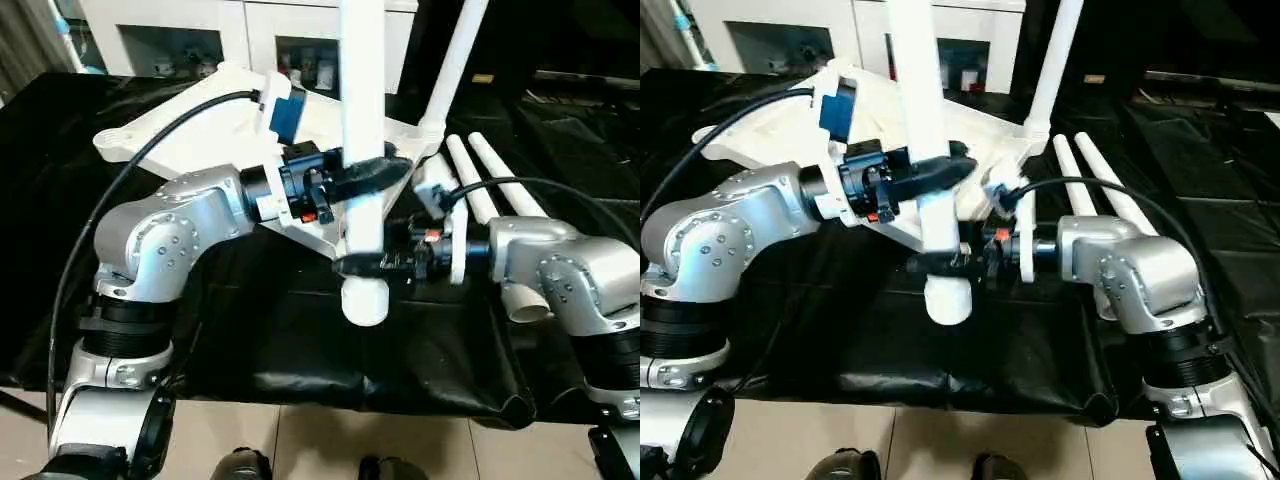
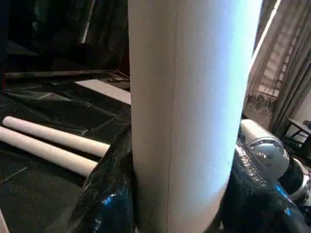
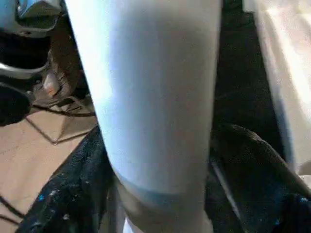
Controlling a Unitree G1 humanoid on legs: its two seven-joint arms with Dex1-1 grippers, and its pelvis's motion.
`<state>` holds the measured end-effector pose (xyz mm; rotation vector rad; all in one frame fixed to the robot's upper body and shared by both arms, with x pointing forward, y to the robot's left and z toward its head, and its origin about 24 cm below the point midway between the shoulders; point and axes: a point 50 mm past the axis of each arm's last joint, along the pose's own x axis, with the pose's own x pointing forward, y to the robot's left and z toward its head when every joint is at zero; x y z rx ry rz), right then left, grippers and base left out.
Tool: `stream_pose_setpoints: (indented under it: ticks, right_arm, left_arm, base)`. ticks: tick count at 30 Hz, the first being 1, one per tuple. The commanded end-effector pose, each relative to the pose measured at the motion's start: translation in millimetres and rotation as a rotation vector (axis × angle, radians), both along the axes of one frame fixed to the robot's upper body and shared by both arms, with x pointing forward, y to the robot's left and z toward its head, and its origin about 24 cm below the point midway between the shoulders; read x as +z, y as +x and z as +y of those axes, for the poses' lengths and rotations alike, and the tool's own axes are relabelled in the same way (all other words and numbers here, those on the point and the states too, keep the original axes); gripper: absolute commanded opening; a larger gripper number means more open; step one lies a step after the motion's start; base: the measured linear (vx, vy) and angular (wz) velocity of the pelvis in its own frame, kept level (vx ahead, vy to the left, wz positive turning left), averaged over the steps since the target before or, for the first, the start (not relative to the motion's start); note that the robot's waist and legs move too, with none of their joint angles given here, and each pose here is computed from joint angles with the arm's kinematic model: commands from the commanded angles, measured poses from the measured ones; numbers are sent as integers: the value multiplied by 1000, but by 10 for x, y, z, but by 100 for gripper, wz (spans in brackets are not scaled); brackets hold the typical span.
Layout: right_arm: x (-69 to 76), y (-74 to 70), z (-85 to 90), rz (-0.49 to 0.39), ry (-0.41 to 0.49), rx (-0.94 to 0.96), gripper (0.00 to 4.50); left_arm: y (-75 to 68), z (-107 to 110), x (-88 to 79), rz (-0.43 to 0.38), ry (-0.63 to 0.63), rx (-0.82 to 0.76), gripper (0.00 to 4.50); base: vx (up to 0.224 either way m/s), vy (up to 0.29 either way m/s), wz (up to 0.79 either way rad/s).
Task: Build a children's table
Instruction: Pick table leg
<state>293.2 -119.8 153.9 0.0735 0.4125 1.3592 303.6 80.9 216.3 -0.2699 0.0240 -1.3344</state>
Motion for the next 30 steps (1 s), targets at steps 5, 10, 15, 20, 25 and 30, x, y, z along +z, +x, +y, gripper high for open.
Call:
stream_pose_setpoints:
  ticks: [5, 10, 15, 20, 25, 30]
  right_arm:
    - [8, -32, 23, 6, -14, 48, 269]
    - [3, -16, 28, 5, -11, 41, 232]
    - [33, 0, 42, -9, 11, 44, 209]
    - [65, 5, 55, -22, 43, 43, 240]
    - [72, 9, 52, -29, 41, 38, 285]
    - [82, 14, 51, -35, 48, 34, 287]
  left_arm:
    - [-33, -29, 94, -51, -3, -36, 181]
    - [-43, -39, 86, -52, 2, -50, 181]
    - [-53, -56, 59, -49, 16, -66, 181]
    - [-48, -57, 58, -49, 17, -67, 181]
    - [-45, -54, 57, -49, 19, -69, 181]
    - [-47, -53, 56, -50, 23, -72, 181]
  base:
    - [0, 0, 0]
    - [0, 0, 0]
    - [0, 0, 0]
    - [0, 0, 0]
    - [0, 0, 0]
    - [0, 0, 0]
